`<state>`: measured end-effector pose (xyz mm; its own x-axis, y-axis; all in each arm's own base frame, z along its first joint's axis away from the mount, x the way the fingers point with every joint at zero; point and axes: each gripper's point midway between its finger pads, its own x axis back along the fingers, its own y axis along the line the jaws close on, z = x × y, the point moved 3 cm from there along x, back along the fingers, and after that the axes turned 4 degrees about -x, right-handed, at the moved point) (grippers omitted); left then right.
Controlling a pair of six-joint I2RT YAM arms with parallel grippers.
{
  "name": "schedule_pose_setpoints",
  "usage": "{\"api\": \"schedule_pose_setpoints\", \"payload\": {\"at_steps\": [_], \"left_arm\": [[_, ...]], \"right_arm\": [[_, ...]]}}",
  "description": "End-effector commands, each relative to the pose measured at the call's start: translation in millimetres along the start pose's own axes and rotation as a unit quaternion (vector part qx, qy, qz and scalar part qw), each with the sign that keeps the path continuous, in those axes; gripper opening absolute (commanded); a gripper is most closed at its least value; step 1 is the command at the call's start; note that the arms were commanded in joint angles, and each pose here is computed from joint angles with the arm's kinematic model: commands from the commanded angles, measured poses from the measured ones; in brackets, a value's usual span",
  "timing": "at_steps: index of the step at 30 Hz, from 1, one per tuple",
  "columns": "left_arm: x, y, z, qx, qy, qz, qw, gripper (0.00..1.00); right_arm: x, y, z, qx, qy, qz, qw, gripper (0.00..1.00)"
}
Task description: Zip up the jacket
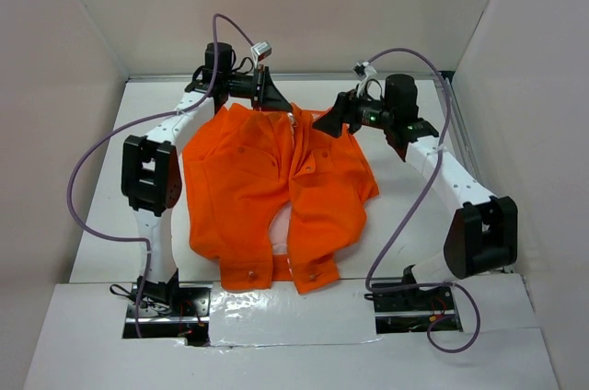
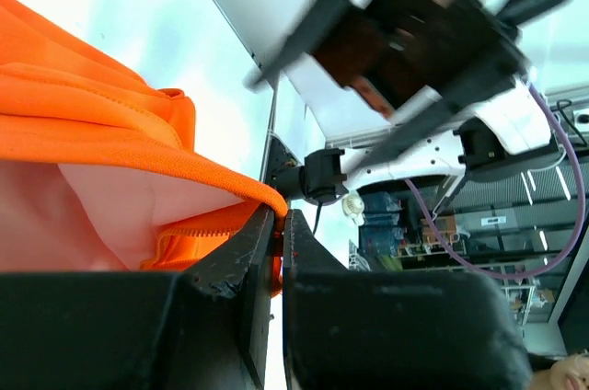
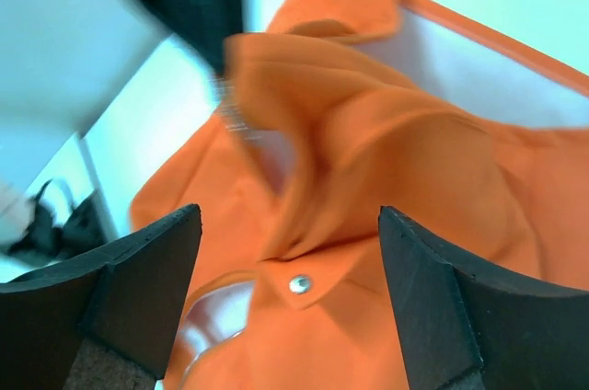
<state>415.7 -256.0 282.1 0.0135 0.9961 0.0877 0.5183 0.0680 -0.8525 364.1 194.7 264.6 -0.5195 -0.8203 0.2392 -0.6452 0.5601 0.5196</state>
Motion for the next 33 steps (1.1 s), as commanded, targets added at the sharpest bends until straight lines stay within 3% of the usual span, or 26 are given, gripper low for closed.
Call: {"api": "schedule_pose_setpoints", "payload": {"at_steps": [1,5,14,22,27,30,33], "left_arm": [[7.4,-31.1,-7.0,-0.039,-0.008,0.002,0.999,0.00],[7.2,-34.2,-9.4,-0.043,-0.015,-0.006,0.999,0.00],[9.2,-39.2,-6.5,-0.044,-0.008,0.001,0.999,0.00],[10.1,-43.0,-5.5,-0.051,-0.005,0.006,0.999,0.00],[10.2,-40.1,-6.6,-0.047,-0.008,-0.001,0.999,0.00],[11.1,-40.3,-6.3,-0.049,-0.009,-0.003,0.999,0.00],[12.5,-39.6,-6.5,-0.049,-0.012,-0.006,0.999,0.00]], "right_arm": [[11.9,39.2,1.5,0.041,0.014,-0.077,0.996,0.85],[-1.5,54.2,2.7,0.068,0.040,-0.109,0.991,0.83],[-48.2,37.0,3.0,0.076,0.069,-0.094,0.990,0.70],[-63.3,29.8,5.0,0.067,0.077,-0.098,0.990,0.70],[-64.9,35.5,4.0,0.063,0.080,-0.117,0.988,0.50],[-60.2,42.2,2.7,0.065,0.075,-0.112,0.989,0.65],[-56.0,38.3,-0.7,0.067,0.065,-0.082,0.992,0.68]]}}
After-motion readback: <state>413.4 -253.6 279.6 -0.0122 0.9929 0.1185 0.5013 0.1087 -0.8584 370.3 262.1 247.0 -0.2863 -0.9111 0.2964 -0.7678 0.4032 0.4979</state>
